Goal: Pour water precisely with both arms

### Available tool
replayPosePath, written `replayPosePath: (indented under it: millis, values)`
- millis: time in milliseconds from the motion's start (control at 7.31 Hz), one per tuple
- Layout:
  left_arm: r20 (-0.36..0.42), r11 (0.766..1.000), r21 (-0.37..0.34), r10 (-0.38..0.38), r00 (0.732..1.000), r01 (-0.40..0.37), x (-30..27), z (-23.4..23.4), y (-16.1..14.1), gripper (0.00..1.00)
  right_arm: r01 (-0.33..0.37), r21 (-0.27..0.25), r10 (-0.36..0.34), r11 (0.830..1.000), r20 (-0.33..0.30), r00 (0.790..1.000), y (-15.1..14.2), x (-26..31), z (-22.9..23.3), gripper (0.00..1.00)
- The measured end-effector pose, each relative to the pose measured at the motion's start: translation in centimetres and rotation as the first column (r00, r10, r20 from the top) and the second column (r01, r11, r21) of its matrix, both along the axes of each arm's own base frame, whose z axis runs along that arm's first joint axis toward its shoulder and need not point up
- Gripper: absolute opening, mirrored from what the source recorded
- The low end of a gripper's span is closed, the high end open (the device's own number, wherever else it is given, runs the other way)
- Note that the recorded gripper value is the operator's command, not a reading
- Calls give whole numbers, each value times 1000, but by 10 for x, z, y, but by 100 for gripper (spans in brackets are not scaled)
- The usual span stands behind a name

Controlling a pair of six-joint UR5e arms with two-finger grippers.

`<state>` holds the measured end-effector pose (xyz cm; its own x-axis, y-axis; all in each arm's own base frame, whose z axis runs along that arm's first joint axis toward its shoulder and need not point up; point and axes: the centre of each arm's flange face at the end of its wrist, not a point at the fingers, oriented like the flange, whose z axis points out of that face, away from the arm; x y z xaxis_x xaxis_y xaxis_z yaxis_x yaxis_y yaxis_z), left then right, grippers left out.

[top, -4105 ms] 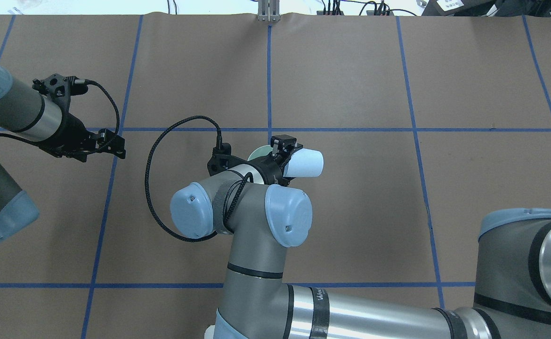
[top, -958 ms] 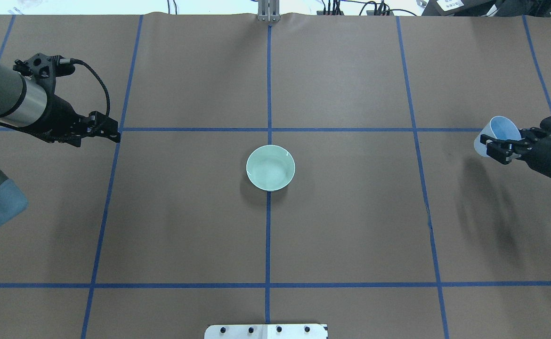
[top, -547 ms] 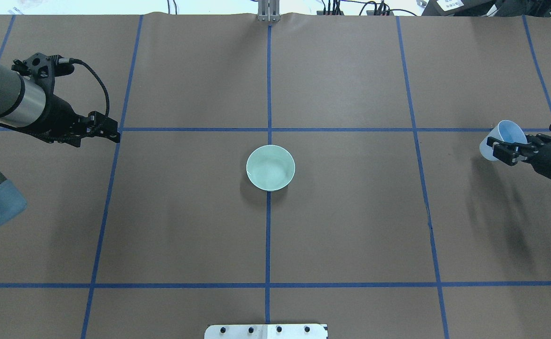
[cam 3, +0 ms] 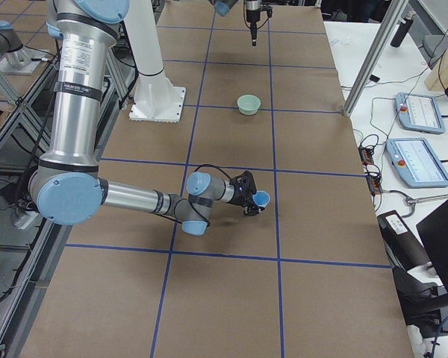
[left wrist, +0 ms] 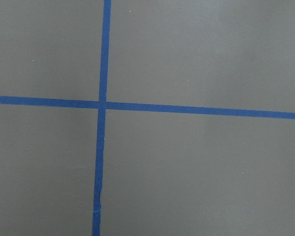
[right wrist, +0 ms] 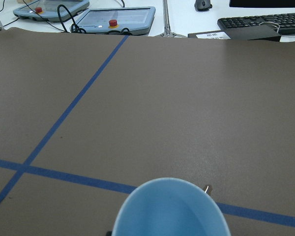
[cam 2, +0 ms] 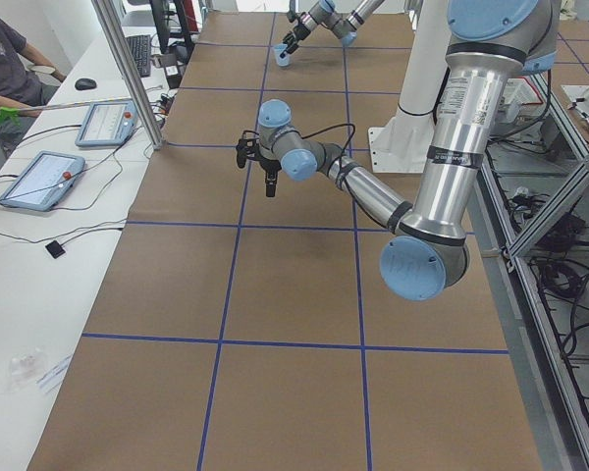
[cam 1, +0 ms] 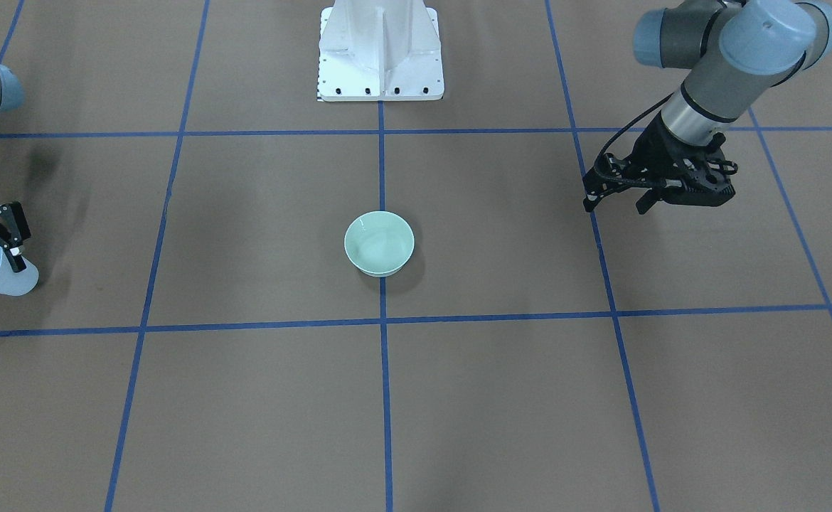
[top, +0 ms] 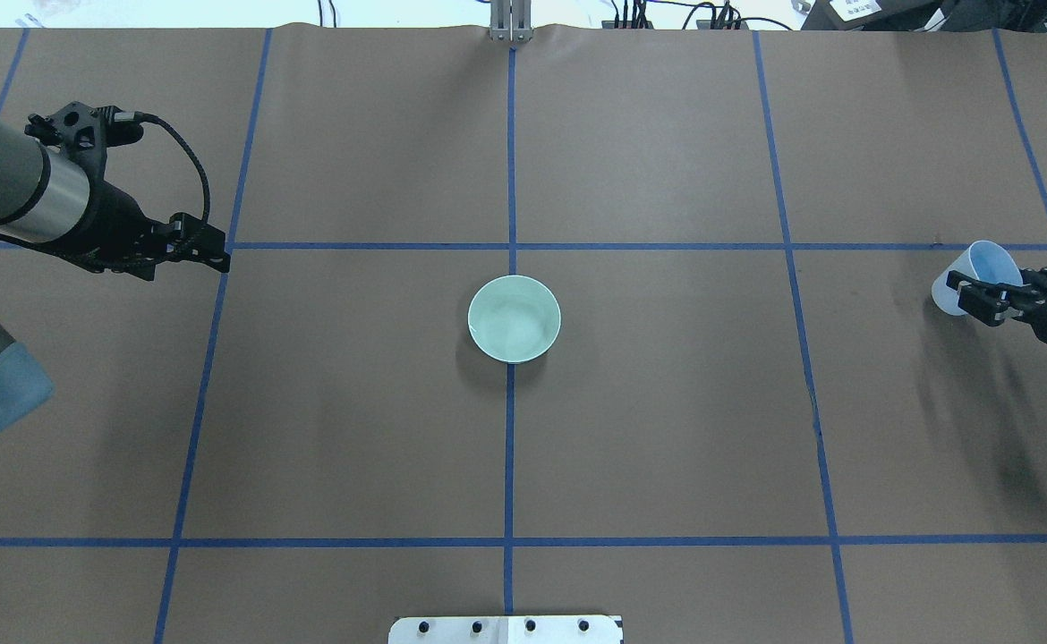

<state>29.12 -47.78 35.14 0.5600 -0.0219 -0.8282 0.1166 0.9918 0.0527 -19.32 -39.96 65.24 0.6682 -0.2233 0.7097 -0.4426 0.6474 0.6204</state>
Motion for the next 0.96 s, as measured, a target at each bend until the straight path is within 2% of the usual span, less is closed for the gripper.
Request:
replayPosePath:
  millis: [411,547,684,958]
  values:
    - [0,1000,0,1,1000,-1,1,0,0,100,18,41,-16,999,-36,999,14,-1,5,51]
    - [1,1000,-1,2,1000,-2,1,1,0,100,18,55,-15,998,-47,999,18,-7,5,55]
    - [1,1000,-2,2,1000,-2,2,1,0,100,19,65,-16,998,-48,999,21,-8,6,72]
    - [2,1000,-3,2,1000,-2,2,2,0,100,27,74,-24,997,-44,999,29,-7,7,86]
